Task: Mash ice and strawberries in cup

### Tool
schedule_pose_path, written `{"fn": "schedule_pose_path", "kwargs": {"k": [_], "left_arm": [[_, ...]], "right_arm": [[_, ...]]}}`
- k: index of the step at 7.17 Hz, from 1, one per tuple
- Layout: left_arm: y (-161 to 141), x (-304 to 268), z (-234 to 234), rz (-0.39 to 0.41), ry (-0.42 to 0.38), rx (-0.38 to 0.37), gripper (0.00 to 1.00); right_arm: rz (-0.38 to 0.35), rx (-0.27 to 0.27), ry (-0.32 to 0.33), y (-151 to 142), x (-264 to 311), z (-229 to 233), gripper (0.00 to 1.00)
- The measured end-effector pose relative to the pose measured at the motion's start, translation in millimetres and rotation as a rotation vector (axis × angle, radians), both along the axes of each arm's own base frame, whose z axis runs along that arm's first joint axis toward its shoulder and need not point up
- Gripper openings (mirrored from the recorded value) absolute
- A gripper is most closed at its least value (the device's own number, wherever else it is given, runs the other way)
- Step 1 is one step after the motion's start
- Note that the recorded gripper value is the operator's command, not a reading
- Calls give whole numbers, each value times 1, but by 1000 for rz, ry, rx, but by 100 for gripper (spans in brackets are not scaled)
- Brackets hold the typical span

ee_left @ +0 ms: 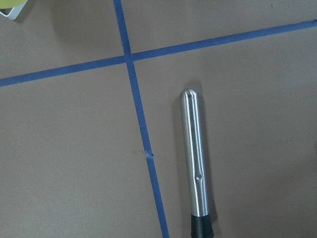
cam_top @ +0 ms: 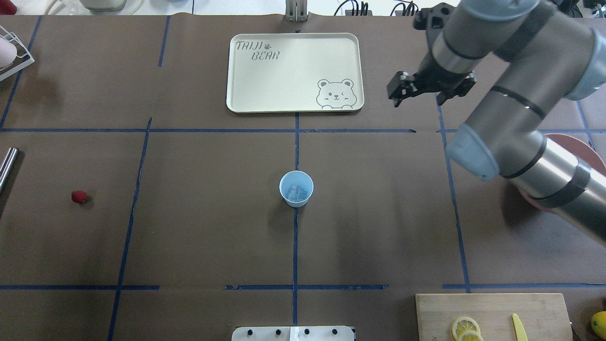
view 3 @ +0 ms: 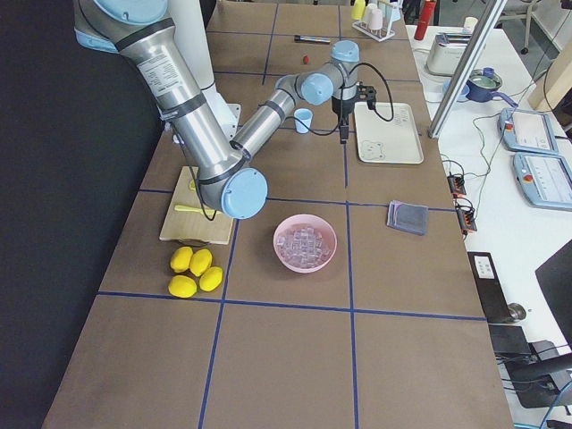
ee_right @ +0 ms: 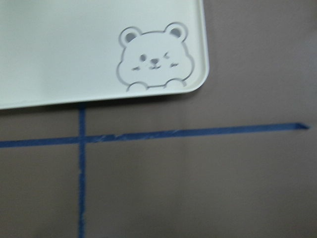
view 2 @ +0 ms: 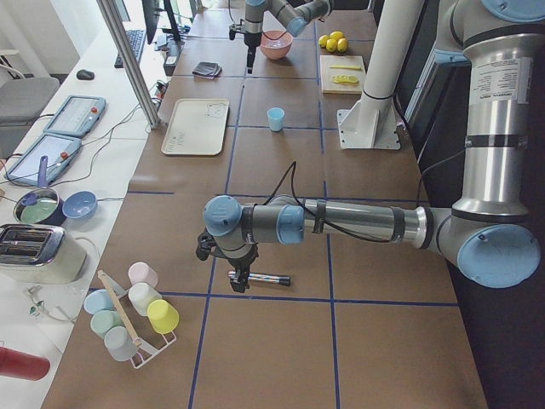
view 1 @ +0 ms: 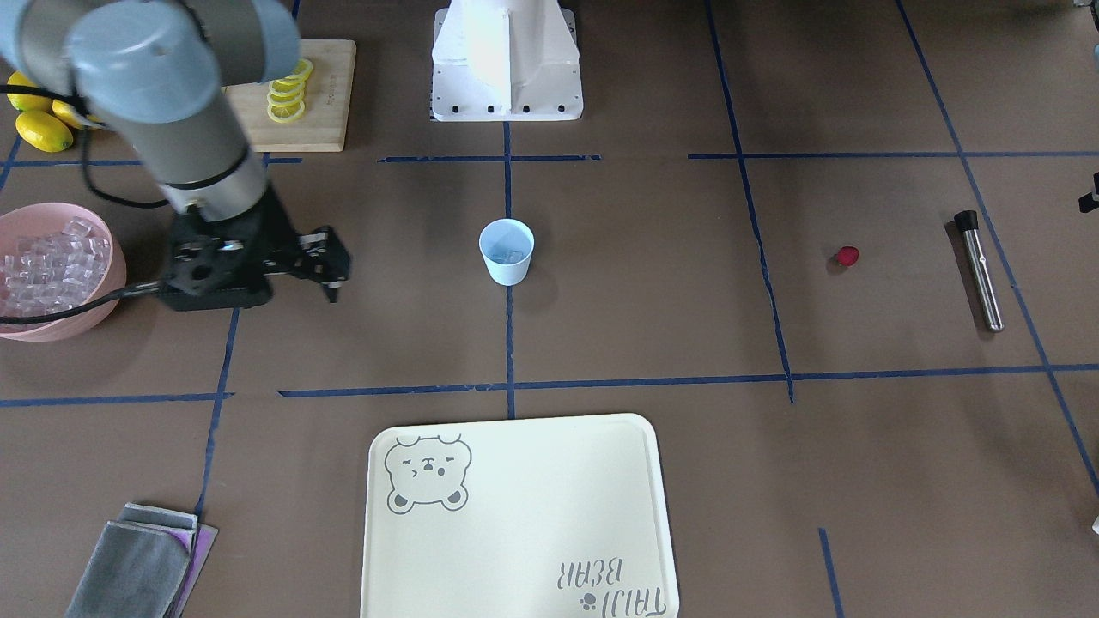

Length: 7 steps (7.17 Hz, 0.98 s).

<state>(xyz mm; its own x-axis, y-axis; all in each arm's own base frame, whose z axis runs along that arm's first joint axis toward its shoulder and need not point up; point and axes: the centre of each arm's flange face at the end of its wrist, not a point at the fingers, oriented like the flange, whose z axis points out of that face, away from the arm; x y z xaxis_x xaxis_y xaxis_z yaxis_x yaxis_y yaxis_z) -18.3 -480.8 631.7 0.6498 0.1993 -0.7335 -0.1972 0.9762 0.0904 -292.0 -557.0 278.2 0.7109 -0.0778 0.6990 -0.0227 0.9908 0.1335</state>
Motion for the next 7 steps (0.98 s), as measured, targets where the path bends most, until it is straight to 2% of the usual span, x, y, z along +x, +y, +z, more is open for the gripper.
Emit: {"fn": "schedule_pose_path", "kwargs": {"k": [1,2,4,5,6,7], "left_arm": [[-6,0,-7,-1,-1,24,100],[-13,0,-14,-1,1,66,100],[-22,1,-27,-1,11,176,100],[-27,2,-31,-3,14,208,100],[-32,3,-34,-18,17,208,100],[-36,4,-36,-39,20,200,100]], "right_arm": [[-58,35,19,-12,70,51,99],[-116,70,39,-13,135,105,99],[-210,119,79,19,250,208,99],[-240,120,70,46,294,253,99],[-243,96,45,77,334,299,99],[-219,48,21,109,365,342,99]]}}
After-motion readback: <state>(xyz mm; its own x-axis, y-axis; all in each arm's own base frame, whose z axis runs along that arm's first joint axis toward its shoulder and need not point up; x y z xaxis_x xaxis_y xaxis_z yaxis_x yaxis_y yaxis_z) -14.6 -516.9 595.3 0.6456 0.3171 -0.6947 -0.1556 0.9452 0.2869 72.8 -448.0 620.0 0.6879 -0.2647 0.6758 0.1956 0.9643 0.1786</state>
